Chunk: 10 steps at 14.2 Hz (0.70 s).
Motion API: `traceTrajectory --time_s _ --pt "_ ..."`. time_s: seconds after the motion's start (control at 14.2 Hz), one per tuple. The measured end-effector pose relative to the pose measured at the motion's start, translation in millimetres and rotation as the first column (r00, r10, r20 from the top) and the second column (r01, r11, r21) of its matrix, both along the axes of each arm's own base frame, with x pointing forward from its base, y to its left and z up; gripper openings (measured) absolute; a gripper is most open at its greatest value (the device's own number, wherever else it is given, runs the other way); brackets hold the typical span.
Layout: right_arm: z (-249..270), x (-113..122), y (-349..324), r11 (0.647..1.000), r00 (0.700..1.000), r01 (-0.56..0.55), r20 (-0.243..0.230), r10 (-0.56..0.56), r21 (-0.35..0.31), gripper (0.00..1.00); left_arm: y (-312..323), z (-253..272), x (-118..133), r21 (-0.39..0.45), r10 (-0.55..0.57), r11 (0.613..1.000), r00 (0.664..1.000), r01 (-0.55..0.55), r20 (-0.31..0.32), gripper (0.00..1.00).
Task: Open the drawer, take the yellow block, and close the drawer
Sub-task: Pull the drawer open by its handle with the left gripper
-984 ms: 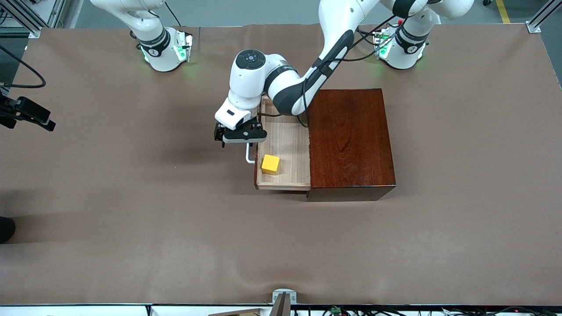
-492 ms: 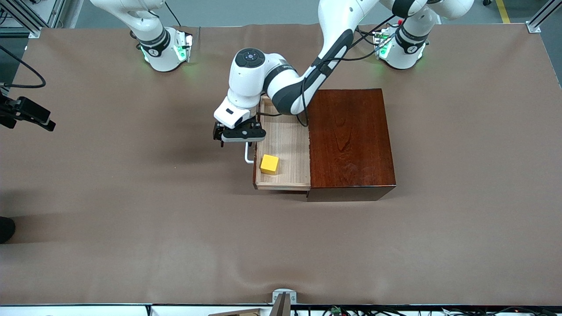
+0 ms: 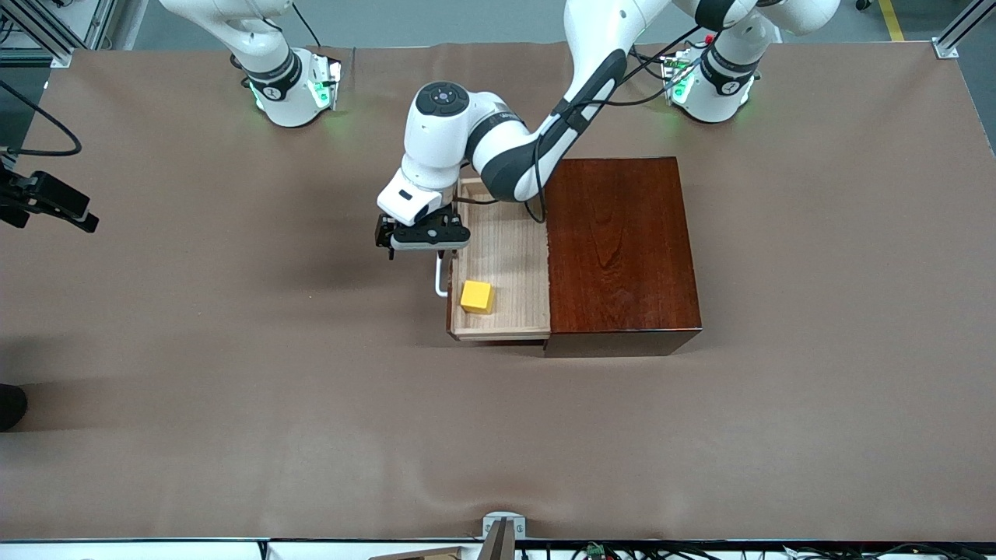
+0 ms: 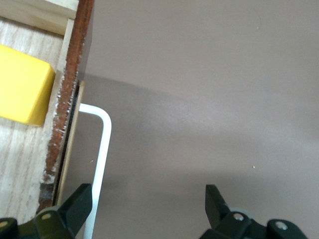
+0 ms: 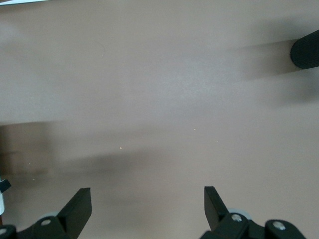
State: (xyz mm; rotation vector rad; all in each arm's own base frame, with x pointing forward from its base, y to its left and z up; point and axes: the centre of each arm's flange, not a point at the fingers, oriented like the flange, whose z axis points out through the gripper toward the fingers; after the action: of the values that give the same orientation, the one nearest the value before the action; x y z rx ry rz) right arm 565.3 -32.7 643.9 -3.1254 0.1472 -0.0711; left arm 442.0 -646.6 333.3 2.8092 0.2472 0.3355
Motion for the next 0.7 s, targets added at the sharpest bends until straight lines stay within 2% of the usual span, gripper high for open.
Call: traceTrajectory --time_s 0.14,0.28,0.49,0.7 --pt "0 0 0 1.000 1.000 -0.001 0.000 0.001 0.000 1.00 2 -3 -3 0.046 -0.019 0.999 1.000 0.020 -0.021 1.00" --pt "0 0 1 1.000 1.000 -0.001 0.000 0.001 0.000 1.00 1 -1 -5 0.055 -0.023 0.998 0.999 0.024 -0.027 1.00" --pt "0 0 1 1.000 1.000 -0.001 0.000 0.001 0.000 1.00 2 20 -2 0.034 -0.019 0.999 1.000 0.019 -0.011 1.00" --pt "0 0 1 1.000 1.000 -0.001 0.000 0.001 0.000 1.00 16 56 16 -0.004 0.013 1.000 1.000 -0.013 0.012 1.00"
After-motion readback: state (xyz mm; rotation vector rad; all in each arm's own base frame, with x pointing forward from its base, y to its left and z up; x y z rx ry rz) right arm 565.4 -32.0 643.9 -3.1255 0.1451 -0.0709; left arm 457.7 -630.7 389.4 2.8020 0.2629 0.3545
